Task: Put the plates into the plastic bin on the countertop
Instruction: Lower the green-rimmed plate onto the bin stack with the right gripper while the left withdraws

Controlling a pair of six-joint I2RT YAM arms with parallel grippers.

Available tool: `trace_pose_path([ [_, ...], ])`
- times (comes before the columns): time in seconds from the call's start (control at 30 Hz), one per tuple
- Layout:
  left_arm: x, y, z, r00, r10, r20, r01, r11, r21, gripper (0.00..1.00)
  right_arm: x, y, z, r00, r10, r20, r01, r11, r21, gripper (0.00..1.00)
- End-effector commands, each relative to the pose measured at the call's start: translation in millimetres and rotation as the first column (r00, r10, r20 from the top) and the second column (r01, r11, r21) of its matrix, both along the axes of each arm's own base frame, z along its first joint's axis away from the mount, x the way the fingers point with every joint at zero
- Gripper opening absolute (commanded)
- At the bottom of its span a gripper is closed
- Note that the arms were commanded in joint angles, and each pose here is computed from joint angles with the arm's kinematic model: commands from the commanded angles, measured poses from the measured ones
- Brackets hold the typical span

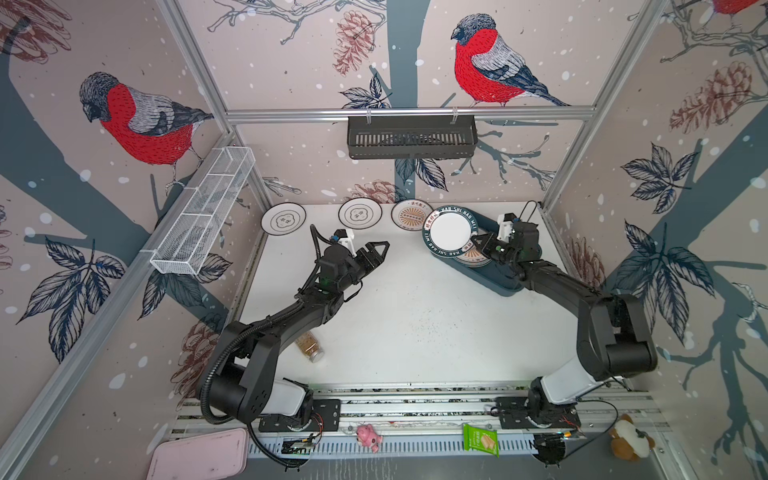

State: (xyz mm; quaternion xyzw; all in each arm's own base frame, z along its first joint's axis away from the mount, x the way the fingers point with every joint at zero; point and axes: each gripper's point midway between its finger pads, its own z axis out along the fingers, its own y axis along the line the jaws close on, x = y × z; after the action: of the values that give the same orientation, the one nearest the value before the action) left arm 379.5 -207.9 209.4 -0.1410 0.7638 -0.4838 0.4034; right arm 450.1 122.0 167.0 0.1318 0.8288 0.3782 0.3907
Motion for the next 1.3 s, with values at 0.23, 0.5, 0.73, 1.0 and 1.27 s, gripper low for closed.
trace_pose_path([
  [0.23,-7.1,23.3,15.9,0.993,0.094,0.077,-0.1,0.992,0.079,0.84,7.3,-39.4,-32.5,0.993,-0.059,-0.103,0.062,0.998,0.028,0.03],
  [0.5,-8.5,26.8,34.1,0.986,0.101,0.136,-0.114,0.989,0.092,0.87,10.2,-62.2,-51.0,0.983,-0.101,-0.153,0.106,0.994,0.024,0.03],
  [0.73,-4.9,28.2,39.5,0.98,0.113,0.162,-0.128,0.988,0.087,0.88,17.7,-63.0,-61.4,0.979,-0.115,-0.17,0.127,0.99,0.061,0.02],
  [1.0,2.5,23.5,30.8,0.985,0.101,0.14,-0.114,0.99,0.086,0.88,22.3,-68.5,-73.0,0.969,-0.146,-0.197,0.155,0.988,0.03,0.05],
  [1.27,6.2,15.4,26.8,0.99,0.069,0.122,-0.076,0.995,0.057,0.88,23.5,-74.3,-82.0,0.96,-0.168,-0.226,0.171,0.985,-0.006,0.12],
])
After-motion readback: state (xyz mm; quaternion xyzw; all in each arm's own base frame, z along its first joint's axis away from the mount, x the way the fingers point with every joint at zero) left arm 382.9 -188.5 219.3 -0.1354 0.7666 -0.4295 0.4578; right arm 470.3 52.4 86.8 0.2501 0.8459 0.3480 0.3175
